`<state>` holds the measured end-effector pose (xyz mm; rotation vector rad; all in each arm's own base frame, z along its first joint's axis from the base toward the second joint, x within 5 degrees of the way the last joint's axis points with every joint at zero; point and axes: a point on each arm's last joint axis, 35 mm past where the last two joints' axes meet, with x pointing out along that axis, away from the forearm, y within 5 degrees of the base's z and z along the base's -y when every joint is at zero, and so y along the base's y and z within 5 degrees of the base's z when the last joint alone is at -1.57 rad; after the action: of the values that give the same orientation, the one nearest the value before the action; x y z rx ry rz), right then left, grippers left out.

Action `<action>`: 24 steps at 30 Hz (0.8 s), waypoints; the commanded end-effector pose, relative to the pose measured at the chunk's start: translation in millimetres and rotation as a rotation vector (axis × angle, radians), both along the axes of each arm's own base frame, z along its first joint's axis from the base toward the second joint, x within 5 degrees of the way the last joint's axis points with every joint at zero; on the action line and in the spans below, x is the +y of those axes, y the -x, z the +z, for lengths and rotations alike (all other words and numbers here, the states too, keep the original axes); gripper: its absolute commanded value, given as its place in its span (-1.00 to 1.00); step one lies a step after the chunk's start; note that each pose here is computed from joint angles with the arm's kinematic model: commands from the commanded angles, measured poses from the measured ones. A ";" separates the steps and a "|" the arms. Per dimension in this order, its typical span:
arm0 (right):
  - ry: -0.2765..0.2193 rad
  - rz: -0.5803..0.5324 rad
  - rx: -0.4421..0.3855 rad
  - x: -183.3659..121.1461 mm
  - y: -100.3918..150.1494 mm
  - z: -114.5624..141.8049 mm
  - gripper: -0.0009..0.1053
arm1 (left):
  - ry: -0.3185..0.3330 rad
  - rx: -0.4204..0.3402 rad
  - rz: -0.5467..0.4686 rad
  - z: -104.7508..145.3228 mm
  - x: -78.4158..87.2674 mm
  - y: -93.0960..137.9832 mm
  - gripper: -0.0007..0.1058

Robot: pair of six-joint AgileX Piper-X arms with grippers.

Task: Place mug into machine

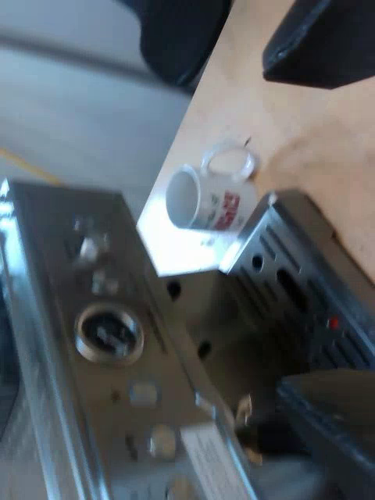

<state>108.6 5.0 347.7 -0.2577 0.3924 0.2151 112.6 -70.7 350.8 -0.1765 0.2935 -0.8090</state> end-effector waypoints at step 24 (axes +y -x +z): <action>-0.004 0.047 -0.025 1.4 -34.6 -94.4 0.22 | -0.089 0.097 -0.064 -27.0 -39.6 -43.8 0.42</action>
<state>141.6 5.9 251.7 -0.2490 0.4062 0.2467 154.9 -108.5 320.1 -0.1219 0.4484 -0.8523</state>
